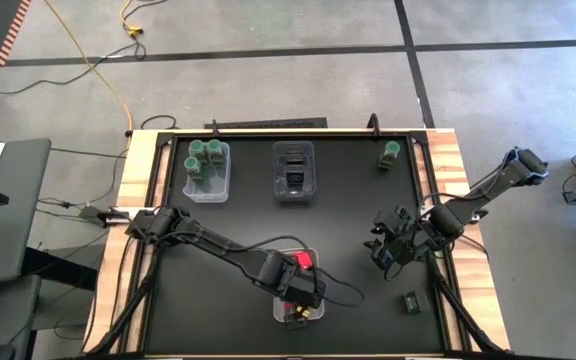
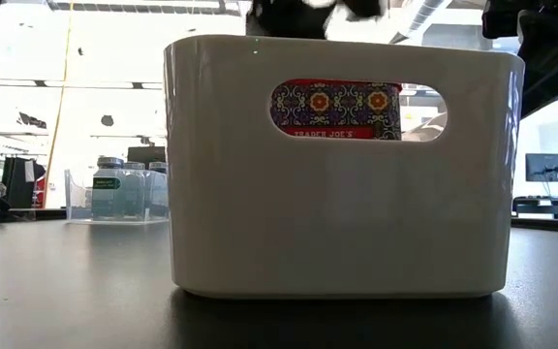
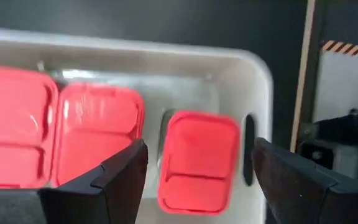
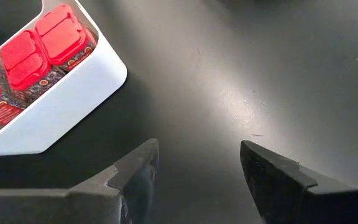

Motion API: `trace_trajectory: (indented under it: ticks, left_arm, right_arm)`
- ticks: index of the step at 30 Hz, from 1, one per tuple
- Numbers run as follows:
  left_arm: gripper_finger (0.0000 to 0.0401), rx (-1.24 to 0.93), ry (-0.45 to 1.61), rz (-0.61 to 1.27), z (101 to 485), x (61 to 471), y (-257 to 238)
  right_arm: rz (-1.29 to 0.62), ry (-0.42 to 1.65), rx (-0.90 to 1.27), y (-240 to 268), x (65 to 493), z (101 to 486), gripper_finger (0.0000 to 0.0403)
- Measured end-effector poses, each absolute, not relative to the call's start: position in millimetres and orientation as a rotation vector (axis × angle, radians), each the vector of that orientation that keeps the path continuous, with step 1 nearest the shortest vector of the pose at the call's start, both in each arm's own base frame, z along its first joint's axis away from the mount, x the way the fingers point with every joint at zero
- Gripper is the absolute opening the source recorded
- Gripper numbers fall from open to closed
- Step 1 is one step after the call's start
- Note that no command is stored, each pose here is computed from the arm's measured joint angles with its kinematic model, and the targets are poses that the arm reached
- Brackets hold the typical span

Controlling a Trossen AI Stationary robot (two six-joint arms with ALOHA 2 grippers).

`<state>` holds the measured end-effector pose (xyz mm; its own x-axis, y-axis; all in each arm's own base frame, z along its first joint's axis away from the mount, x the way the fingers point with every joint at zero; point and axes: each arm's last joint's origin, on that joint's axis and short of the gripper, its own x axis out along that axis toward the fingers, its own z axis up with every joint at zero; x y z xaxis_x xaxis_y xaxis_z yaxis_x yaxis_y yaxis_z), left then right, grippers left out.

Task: Sort spices by type
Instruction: Put the red seasoning can into the white bin, then put the green seasoning bottle into the transparent bin

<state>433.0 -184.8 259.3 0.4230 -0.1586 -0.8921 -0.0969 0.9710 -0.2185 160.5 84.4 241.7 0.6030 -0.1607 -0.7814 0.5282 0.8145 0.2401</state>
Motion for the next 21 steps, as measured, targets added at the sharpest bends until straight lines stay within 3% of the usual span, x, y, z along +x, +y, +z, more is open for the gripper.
trace_trajectory:
  ticks: [5, 12, 21]
  left_arm:
    - [0.0275, -0.226, 1.093, -0.069, 286.7, 434.6, -179.2]
    - [0.0275, -0.029, 1.145, -0.146, 313.8, 425.3, -161.7]
    - [0.0275, 0.193, 1.051, -0.254, 313.7, 433.8, -158.2]
  right_arm:
    - [-0.411, 0.838, 0.47, 84.4, 160.4, 241.6, 0.0255]
    - [-0.411, 0.837, 0.471, 84.4, 160.4, 241.7, 0.0255]
    - [-0.47, 0.812, 0.597, 84.3, 160.5, 241.8, 0.0255]
